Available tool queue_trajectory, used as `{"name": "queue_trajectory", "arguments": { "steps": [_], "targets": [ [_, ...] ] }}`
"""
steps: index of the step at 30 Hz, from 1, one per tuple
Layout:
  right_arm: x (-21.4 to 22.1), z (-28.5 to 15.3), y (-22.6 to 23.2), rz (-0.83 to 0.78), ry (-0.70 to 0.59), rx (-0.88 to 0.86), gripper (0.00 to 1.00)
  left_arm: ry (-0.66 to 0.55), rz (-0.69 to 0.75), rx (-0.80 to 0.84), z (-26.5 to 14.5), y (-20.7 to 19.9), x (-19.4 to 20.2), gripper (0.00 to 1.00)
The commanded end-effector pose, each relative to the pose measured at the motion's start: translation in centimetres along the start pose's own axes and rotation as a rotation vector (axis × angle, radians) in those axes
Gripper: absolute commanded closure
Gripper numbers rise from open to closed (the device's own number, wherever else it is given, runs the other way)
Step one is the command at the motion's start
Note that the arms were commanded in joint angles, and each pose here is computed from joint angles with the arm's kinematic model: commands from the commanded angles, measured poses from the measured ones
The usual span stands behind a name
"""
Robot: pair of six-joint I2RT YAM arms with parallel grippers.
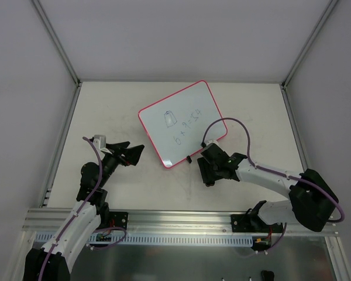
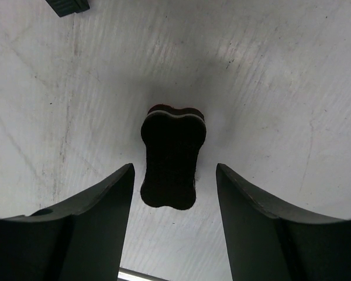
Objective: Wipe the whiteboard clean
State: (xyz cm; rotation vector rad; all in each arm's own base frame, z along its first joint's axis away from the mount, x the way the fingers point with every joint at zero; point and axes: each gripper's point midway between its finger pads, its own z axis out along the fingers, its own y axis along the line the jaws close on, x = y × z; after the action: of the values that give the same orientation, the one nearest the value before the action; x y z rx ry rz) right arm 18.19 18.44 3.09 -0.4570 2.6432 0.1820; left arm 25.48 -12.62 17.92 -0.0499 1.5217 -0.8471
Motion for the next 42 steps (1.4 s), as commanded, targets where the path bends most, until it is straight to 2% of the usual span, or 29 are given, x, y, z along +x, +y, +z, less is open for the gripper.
{"name": "queue_trajectory", "arguments": {
  "steps": [1,5,12,16,21,22,26,30,33,39,41,42],
  "targets": [
    [-1.2,-0.1,0.4,0.017,-0.024,0.010,0.39,-0.051,0.039,0.015,0.2,-0.5,-1.8,0.01],
    [-1.1,0.3,0.5,0.025,-0.018,0.014,0.46,-0.050,0.039,0.016,0.2,-0.6,-1.8,0.01],
    [-0.8,1.0,0.6,0.042,-0.017,0.009,0.49,-0.050,0.039,0.016,0.2,-0.6,-1.8,0.01],
    [-0.8,1.2,0.6,0.044,-0.012,0.012,0.62,-0.051,0.051,0.026,0.2,-0.7,-1.8,0.01],
    [-1.2,0.9,0.2,0.035,-0.037,0.026,0.72,-0.064,0.034,0.037,0.0,-0.6,-1.4,0.01],
    [-1.6,0.4,0.2,0.034,-0.058,0.023,0.76,-0.082,0.034,0.058,0.0,-1.0,-1.7,0.01],
    [-2.8,-0.8,0.3,0.035,-0.118,0.005,0.77,-0.085,0.044,0.078,0.2,-1.2,-1.7,0.01],
    [-4.2,-2.3,0.2,0.028,-0.156,-0.002,0.81,-0.058,0.051,0.013,1.2,0.2,-1.5,0.01],
    [-5.5,-3.6,0.6,0.013,-0.199,-0.027,0.85,-0.064,0.048,0.073,2.1,-1.0,-2.2,0.01],
    [-8.2,-6.0,1.1,-0.008,-0.312,-0.075,1.00,-0.012,0.031,0.102,3.6,-0.3,-0.8,0.01],
    [-9.3,-6.9,1.3,-0.012,-0.356,-0.093,1.00,-0.017,0.017,0.140,4.2,-0.6,-0.9,0.01],
    [-10.0,-7.5,1.4,-0.012,-0.387,-0.106,1.00,0.021,-0.005,0.156,4.4,-0.4,-0.1,0.01]
  ]
}}
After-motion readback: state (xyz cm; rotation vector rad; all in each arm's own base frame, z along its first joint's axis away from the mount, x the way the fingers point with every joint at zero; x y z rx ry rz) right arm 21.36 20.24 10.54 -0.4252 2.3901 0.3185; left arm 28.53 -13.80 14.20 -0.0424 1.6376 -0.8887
